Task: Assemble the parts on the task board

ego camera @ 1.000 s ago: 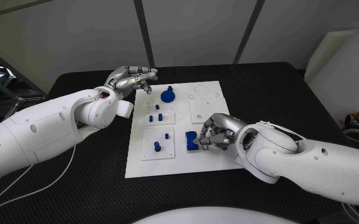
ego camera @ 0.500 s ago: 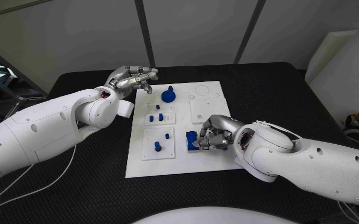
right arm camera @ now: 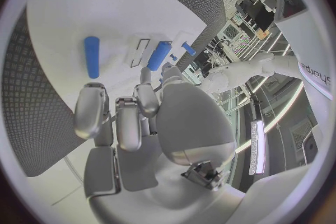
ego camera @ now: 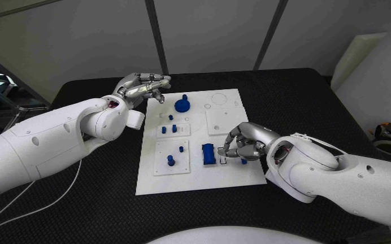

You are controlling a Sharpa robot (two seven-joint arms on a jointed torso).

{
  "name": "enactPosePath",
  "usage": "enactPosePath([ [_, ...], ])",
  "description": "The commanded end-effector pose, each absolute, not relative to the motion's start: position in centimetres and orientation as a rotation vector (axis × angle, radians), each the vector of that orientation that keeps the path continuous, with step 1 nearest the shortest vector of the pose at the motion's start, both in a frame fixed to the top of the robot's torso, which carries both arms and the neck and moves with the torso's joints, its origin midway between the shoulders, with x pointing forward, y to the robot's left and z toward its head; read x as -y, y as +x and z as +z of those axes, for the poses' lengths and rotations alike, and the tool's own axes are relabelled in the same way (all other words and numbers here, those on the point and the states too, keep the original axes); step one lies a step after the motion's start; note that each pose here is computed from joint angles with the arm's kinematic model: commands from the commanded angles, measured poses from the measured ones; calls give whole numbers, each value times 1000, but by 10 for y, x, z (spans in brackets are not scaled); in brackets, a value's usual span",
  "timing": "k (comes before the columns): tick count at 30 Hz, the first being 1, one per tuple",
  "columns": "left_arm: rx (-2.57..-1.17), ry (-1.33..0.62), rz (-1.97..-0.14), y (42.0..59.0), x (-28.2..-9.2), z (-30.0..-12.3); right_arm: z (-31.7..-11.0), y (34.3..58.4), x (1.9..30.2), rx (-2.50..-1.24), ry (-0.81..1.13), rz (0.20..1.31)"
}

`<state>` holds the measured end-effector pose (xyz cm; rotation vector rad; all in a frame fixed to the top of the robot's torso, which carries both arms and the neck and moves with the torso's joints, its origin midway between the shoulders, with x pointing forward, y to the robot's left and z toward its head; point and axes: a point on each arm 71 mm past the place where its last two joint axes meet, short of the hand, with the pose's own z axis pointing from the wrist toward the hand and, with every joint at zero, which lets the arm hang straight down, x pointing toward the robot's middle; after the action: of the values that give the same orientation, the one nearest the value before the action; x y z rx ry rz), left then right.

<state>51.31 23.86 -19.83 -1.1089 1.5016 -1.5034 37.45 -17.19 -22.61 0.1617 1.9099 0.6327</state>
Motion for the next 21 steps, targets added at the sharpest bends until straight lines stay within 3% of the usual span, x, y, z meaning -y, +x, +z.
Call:
enactPosePath([
  [1, -1503, -1100, -1513, 513, -239, -197, -220, 374, 181, -1847, 184, 669],
  [10, -1503, -1099, -1514, 512, -239, -196, -222, 374, 217, -1879, 103, 503],
  [21, -1504, -1098, -1517, 512, -238, -196, -229, 374, 222, -1936, -27, 378],
])
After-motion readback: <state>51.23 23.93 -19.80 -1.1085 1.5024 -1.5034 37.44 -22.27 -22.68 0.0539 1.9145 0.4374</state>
